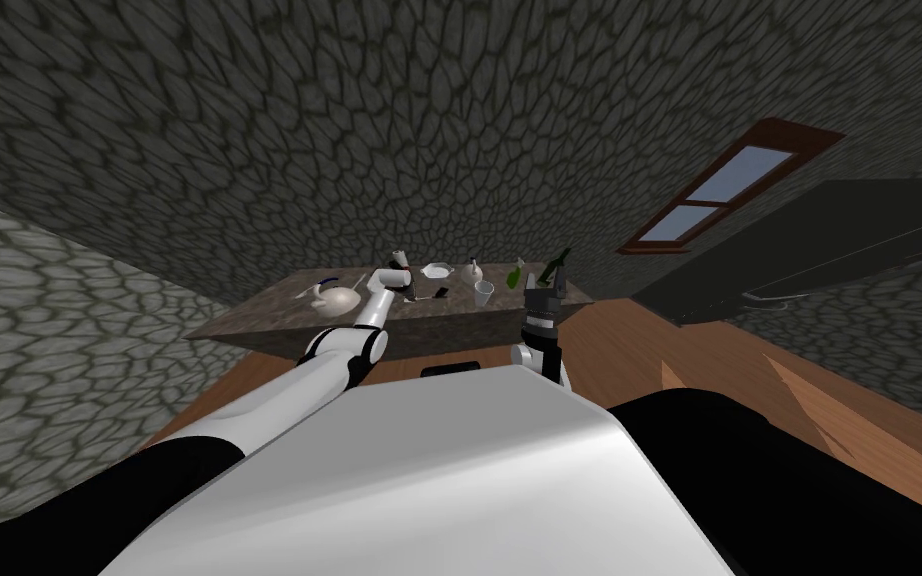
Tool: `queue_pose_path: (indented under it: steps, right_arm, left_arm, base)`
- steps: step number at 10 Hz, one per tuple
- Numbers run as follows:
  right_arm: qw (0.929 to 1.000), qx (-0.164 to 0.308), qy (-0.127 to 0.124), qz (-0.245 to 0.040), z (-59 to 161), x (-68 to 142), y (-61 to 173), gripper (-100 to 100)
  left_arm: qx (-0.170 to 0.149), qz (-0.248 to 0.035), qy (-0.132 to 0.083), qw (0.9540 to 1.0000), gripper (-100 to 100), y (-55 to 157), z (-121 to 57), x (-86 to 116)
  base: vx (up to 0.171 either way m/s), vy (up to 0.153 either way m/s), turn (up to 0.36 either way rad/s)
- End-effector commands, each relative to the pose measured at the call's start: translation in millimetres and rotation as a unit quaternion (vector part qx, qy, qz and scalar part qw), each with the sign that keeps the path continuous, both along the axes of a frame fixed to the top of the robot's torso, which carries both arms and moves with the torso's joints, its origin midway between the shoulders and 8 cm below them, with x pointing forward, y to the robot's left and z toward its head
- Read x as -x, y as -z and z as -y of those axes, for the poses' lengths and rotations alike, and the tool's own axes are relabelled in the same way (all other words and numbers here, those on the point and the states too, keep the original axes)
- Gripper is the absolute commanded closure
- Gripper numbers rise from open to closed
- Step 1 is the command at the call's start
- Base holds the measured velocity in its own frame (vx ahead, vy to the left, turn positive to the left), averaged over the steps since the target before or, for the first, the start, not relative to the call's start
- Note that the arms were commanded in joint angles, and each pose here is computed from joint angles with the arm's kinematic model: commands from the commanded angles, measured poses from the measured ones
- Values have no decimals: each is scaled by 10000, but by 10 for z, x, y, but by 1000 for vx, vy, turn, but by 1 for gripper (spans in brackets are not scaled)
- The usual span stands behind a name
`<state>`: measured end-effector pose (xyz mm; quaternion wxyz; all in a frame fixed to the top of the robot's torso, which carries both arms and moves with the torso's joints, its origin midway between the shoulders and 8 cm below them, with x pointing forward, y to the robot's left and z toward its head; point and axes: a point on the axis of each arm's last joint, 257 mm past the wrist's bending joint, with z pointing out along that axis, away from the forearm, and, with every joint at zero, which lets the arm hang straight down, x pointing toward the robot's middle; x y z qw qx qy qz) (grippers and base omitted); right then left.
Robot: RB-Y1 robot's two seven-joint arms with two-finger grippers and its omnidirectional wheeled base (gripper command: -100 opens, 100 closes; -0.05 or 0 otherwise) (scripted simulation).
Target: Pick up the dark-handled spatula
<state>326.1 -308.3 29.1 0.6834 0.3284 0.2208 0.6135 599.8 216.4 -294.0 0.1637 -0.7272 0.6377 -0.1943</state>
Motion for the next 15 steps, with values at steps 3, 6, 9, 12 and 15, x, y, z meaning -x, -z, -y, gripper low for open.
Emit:
queue_pose_path:
  steps: [3, 6, 9, 12, 15]
  right_arm:
    - [10000, 0, 0, 0, 0, 0, 0, 0]
    - [10000, 0, 0, 0, 0, 0, 0, 0]
    - [10000, 0, 0, 0, 0, 0, 0, 0]
    - [10000, 0, 0, 0, 0, 0, 0, 0]
    - [10000, 0, 0, 0, 0, 0, 0, 0]
  left_arm:
    - [11, -635, 92, 9979, -100, 164, 75, 229]
    - [38, -1245, 210, 9920, -100, 267, 157, 458]
    - [67, -1730, 328, 9844, -100, 312, 230, 659]
    - [95, -2166, 405, 9754, -100, 381, 275, 858]
    - [119, -2420, 469, 9691, -100, 405, 315, 979]
  base:
    - [65, 8, -25]
    - [65, 15, -37]
    - [67, 19, -43]
    - [70, 20, -28]
    - [51, 18, -23]
